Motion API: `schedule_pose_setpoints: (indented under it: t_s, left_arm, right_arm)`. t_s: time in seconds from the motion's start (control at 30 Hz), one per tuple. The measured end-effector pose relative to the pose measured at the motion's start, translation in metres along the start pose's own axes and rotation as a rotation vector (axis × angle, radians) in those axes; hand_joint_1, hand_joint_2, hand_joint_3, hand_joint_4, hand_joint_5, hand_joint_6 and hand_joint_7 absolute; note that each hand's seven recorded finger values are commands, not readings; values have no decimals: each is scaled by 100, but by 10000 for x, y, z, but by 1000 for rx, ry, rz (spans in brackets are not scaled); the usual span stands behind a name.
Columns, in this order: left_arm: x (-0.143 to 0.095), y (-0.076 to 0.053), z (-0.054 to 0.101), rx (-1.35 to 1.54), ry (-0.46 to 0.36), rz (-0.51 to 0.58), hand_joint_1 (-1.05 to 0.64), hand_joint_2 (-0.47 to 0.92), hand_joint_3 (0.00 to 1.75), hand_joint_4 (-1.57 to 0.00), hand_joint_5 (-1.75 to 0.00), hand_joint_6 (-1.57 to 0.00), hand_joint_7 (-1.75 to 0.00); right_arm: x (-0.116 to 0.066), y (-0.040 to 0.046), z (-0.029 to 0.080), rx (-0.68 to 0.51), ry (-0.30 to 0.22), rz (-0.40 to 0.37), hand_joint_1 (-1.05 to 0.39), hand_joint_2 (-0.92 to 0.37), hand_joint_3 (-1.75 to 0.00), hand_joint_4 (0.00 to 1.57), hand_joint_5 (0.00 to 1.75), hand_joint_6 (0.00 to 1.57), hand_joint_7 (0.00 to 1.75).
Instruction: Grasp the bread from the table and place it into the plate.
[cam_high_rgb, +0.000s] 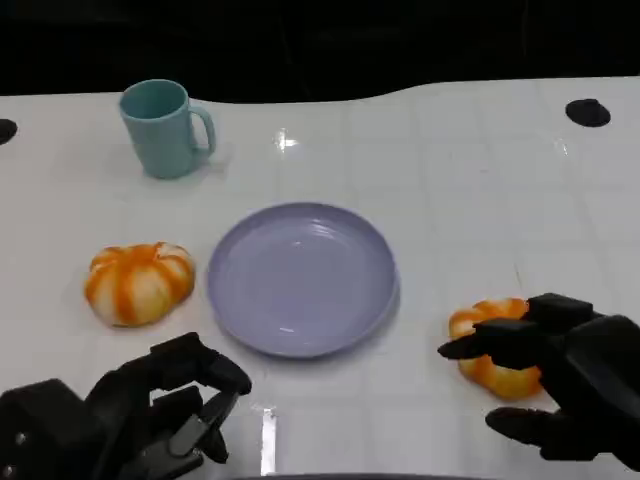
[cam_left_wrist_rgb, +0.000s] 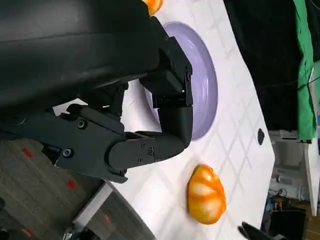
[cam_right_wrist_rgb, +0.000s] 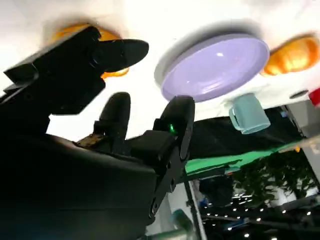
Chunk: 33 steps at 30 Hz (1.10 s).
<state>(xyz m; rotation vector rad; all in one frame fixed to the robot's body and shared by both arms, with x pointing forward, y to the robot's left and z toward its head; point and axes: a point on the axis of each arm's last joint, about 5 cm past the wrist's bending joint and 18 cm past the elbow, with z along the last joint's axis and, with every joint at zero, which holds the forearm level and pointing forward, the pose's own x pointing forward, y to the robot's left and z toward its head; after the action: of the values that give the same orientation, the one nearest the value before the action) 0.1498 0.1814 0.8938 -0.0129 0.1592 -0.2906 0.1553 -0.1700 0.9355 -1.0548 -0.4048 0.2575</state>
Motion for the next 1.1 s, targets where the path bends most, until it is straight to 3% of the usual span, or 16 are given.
schedule_pose_setpoints:
  t_s: [0.27, 0.53, 0.63, 1.1]
  left_arm:
    - [0, -3, -3, 4, 2, 0, -43, 92, 47, -67, -175, -62, -134]
    - [4, -5, 3, 5, -8, -2, -43, 92, 48, -67, -175, -62, -134]
    - [9, -6, 7, 5, -10, -3, -43, 92, 49, -67, -175, -62, -134]
    - [17, -16, 15, -1, -8, -7, -41, 92, 49, -68, -175, -62, -135]
  right_arm:
    - [-25, -152, 82, -189, 49, 90, -50, -71, -1, 1, 61, 38, 2]
    - [57, -158, 93, -277, 103, 134, -53, -71, -1, 0, 58, 34, 0]
    - [134, -120, 50, -298, 116, 154, -52, -72, -1, 0, 61, 35, 0]
    - [442, 267, -281, -331, 230, 333, -55, -86, -3, 3, 54, 35, 1]
